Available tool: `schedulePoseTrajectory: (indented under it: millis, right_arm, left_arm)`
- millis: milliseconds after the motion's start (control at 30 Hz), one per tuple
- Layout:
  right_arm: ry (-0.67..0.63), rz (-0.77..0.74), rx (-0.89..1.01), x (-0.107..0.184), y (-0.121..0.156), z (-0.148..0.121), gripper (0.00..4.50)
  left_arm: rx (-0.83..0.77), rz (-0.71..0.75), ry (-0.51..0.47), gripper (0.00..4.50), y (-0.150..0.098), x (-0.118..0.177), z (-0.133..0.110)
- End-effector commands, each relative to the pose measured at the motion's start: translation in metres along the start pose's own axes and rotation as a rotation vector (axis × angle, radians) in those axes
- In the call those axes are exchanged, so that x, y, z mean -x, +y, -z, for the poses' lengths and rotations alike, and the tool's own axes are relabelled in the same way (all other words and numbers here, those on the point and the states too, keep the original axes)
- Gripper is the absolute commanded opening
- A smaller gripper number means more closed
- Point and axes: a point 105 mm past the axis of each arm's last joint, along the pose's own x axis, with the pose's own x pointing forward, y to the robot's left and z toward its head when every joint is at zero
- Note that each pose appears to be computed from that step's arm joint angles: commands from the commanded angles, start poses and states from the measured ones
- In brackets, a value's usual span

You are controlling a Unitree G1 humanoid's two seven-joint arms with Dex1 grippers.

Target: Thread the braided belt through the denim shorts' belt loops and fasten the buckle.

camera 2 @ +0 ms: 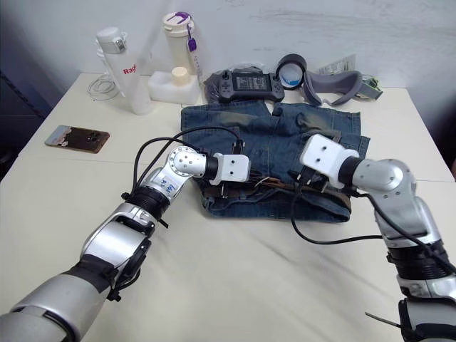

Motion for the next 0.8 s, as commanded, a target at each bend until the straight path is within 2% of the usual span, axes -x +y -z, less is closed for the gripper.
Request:
schedulePoseTrajectory:
  millis: [33, 233, 433, 533, 600, 633, 767, 800]
  right_arm:
    - [-0.050, -0.008, 0.160, -0.002, 0.004, -0.007, 4.42]
    - [-0.141, -0.031, 0.149, -0.009, 0.015, -0.020, 4.42]
    - [-0.129, -0.013, 0.116, -0.015, 0.014, -0.018, 4.42]
    - [-0.108, -0.013, 0.119, -0.017, 0.013, -0.015, 3.63]
    - [-0.106, -0.027, 0.123, -0.018, 0.016, -0.015, 2.60]
    - [-0.109, -0.035, 0.118, -0.018, 0.018, -0.015, 2.30]
    - [-0.109, -0.042, 0.115, -0.020, 0.021, -0.015, 0.37]
    - [-0.109, -0.039, 0.115, -0.020, 0.021, -0.015, 0.08]
  left_arm:
    - [-0.015, -0.052, -0.057, 0.00, 0.010, 0.002, -0.014]
    - [-0.006, -0.056, -0.061, 0.00, 0.010, 0.002, -0.015]
    - [-0.009, -0.049, -0.070, 0.00, 0.009, -0.001, -0.018]
    - [-0.009, -0.047, -0.072, 0.00, 0.009, -0.002, -0.019]
    - [-0.008, -0.051, -0.073, 0.00, 0.010, -0.002, -0.019]
    - [-0.008, -0.053, -0.073, 0.00, 0.011, -0.001, -0.019]
    - [0.049, -0.062, -0.105, 0.00, 0.015, 0.002, -0.022]
    - [0.082, -0.050, -0.124, 0.00, 0.015, 0.004, -0.024]
